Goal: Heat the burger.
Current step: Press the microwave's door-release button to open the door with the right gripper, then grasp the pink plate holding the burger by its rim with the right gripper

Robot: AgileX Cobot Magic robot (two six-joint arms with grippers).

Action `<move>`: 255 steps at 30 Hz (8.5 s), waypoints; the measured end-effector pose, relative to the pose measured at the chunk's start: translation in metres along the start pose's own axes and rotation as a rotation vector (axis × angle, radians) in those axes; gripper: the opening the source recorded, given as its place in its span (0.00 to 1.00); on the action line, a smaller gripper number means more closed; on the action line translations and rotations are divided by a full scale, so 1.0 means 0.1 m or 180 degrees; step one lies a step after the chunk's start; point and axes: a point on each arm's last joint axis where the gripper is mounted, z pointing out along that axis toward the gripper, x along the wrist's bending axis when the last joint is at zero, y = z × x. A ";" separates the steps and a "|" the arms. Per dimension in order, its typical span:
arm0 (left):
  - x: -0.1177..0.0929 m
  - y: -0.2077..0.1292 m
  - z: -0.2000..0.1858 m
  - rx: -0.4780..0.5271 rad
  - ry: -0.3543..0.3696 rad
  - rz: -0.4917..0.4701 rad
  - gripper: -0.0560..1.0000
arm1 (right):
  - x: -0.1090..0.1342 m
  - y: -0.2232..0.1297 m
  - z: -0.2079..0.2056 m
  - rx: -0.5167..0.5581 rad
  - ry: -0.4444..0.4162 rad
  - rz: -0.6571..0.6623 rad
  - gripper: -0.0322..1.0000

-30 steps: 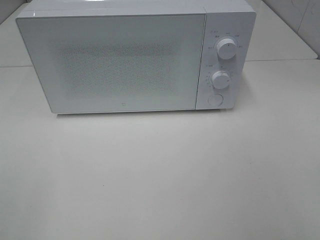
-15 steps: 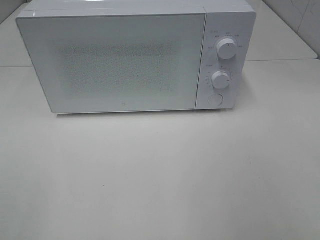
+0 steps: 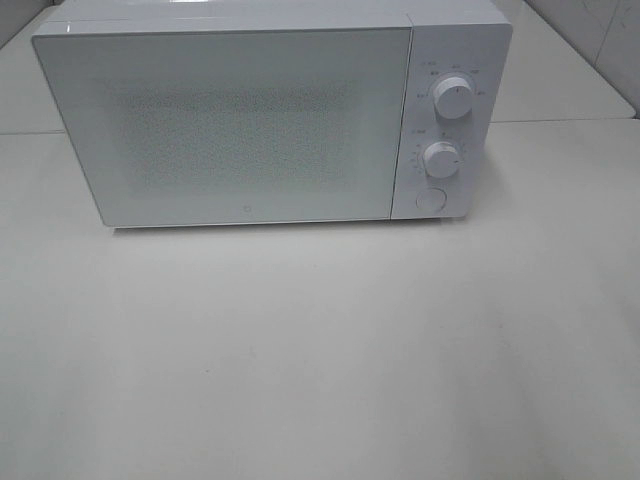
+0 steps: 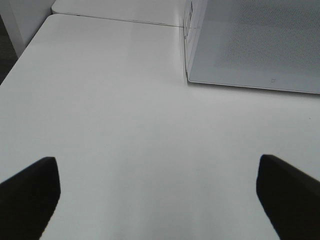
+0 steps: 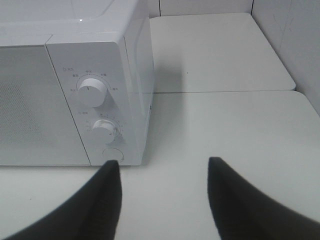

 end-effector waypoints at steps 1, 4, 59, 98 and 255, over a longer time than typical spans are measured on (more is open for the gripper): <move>0.00 0.00 0.00 0.0000 0.0000 0.0000 0.99 | 0.00 -0.01 0.05 0.0007 0.0007 0.0056 0.49; 0.00 0.00 0.00 0.0000 0.0000 0.0000 0.99 | 0.01 -0.05 0.17 0.0028 0.0025 0.0258 0.37; 0.00 0.00 0.00 0.0000 0.0000 0.0000 0.99 | 0.80 -1.27 1.59 0.0681 -0.0074 0.4420 0.03; 0.00 0.00 0.00 0.0000 0.0000 0.0000 0.99 | 1.02 -1.44 2.44 0.0325 -0.0399 0.4793 0.03; 0.00 0.00 0.00 0.0000 0.0000 0.0000 0.99 | 0.91 -0.32 1.31 0.1694 0.1775 -0.3043 0.55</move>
